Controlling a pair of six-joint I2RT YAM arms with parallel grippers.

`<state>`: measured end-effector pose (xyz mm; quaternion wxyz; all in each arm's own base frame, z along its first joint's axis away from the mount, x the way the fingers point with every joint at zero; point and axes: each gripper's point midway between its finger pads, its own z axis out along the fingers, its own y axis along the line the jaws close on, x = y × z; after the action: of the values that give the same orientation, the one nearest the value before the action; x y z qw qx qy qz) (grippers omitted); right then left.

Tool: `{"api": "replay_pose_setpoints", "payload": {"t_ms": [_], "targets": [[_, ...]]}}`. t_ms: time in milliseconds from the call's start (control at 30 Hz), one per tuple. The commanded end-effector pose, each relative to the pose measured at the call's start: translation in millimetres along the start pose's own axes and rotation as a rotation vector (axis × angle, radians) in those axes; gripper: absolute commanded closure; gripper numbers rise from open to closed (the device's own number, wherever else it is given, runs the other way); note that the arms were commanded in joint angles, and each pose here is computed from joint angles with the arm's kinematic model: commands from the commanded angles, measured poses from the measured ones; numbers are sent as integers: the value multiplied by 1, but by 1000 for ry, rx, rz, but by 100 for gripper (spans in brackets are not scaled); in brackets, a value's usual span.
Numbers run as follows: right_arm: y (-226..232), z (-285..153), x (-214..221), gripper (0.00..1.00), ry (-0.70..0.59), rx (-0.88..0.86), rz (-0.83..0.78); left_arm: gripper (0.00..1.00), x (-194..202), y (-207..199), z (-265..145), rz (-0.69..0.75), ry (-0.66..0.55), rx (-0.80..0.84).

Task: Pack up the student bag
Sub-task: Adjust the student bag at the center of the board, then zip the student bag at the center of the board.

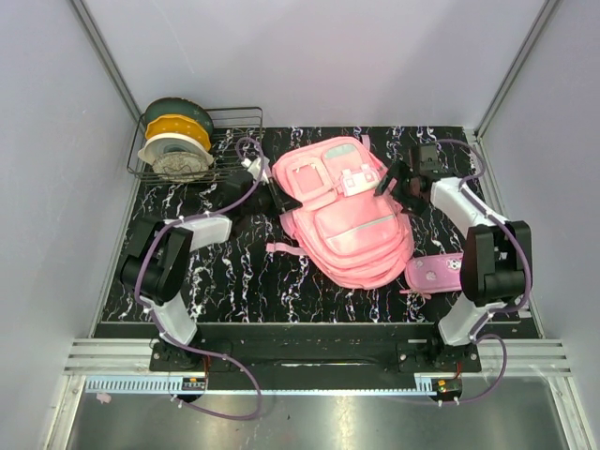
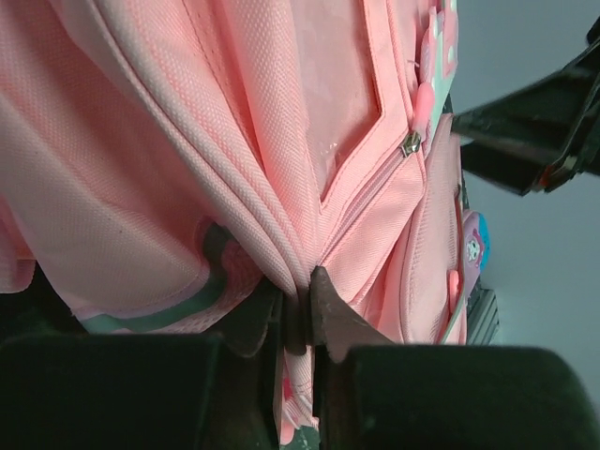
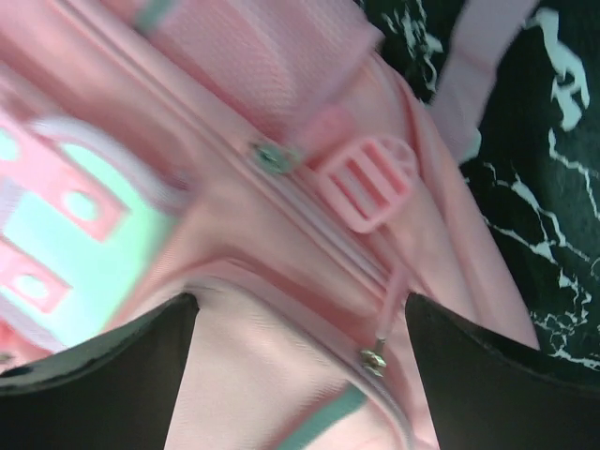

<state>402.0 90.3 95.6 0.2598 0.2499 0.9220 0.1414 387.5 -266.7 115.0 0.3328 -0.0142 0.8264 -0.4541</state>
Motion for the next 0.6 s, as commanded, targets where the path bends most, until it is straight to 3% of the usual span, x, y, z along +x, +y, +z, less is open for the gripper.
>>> {"api": "replay_pose_setpoints", "payload": {"t_ms": [0, 67, 167, 333, 500, 567], "targets": [[32, -34, -65, 0, -205, -85, -67, 100, 35, -37, 4, -72, 52, 111], [36, -68, -67, 0, -273, -130, -47, 100, 31, -33, 6, -109, 26, 93], [53, -108, -39, 5, -269, -300, -2, 100, 22, -41, 10, -129, -5, 107], [76, -149, 50, 14, -164, -476, 14, 100, 0, -64, 5, -123, -44, 135], [95, -170, 115, 39, -15, -627, -51, 100, -28, -72, -11, -153, -146, 85], [101, -173, 147, 41, 54, -618, -91, 100, -45, -81, -18, -154, -192, 79]]}}
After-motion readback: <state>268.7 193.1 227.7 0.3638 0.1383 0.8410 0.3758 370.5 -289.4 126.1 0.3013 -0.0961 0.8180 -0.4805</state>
